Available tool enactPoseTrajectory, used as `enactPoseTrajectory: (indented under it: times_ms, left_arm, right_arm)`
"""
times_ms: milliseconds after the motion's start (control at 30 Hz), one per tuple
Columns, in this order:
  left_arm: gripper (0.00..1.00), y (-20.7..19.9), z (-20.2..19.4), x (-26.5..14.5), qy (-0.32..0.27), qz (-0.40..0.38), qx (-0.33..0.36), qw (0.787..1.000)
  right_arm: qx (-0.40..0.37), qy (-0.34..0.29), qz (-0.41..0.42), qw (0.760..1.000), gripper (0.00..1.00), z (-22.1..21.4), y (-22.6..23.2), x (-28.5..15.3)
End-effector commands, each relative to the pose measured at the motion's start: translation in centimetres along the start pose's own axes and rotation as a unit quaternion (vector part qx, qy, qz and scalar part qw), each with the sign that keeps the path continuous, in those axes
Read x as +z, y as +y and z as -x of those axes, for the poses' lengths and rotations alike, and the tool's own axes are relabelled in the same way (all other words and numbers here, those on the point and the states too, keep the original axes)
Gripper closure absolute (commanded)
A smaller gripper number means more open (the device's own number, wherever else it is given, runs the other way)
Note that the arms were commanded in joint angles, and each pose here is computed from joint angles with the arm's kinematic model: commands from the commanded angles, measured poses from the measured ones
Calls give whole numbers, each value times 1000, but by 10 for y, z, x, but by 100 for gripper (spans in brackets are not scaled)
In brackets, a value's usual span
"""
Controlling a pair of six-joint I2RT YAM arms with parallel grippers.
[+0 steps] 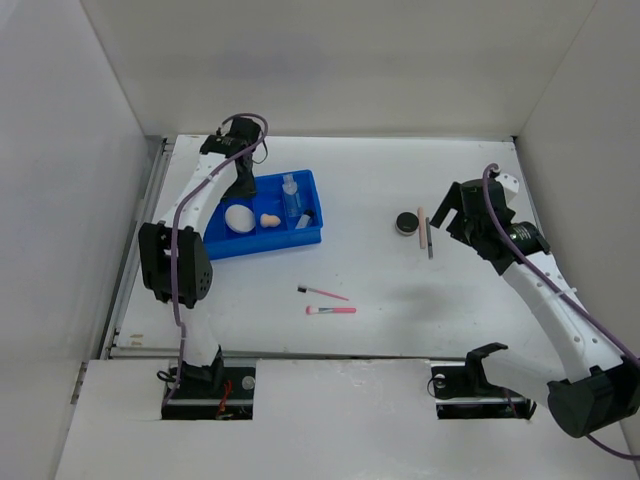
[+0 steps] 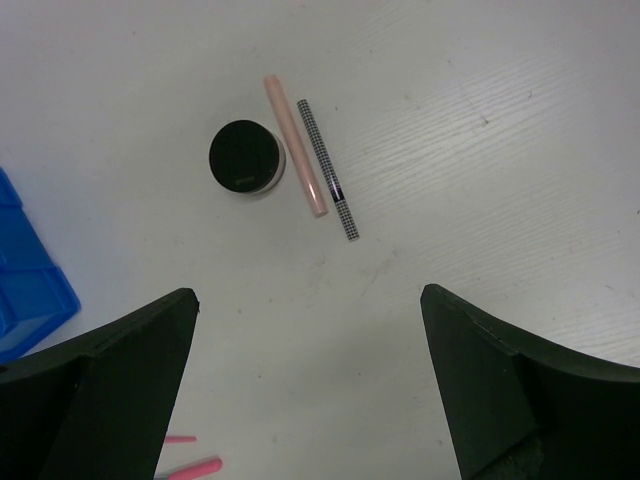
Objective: Organize the makeup
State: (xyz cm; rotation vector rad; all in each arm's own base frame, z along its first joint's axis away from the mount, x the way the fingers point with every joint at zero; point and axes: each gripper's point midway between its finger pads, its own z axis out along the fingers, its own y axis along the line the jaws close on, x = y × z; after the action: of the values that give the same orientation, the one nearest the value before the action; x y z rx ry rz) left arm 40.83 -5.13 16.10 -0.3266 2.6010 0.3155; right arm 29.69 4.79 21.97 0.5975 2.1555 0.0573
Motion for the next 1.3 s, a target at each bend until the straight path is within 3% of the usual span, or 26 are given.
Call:
enactPoseTrajectory:
  times_ms: [0, 300, 467, 567, 800, 1267]
  left_arm:
    - [60, 3, -11, 9, 33, 12, -23, 999]
    - [56, 4, -32, 37, 82, 1, -90, 993]
    - [34, 12, -40, 43, 85, 23, -118, 989]
    - [34, 12, -45, 48, 88, 25, -122, 988]
    - [50, 5, -47, 56, 90, 16, -128, 987]
    - [47, 5, -51, 74, 90, 35, -135, 986]
  right_arm:
    - [-4, -7, 7, 1000, 1, 5, 5, 3]
    - [-5, -3, 11, 1000, 1, 4, 9, 9]
    - [-5, -3, 11, 1000, 1, 4, 9, 9]
    - [-11, 0, 8, 1000, 1, 2, 9, 11]
    - [-11, 0, 8, 1000, 1, 2, 9, 11]
    - [-11, -3, 4, 1000, 1, 4, 8, 9]
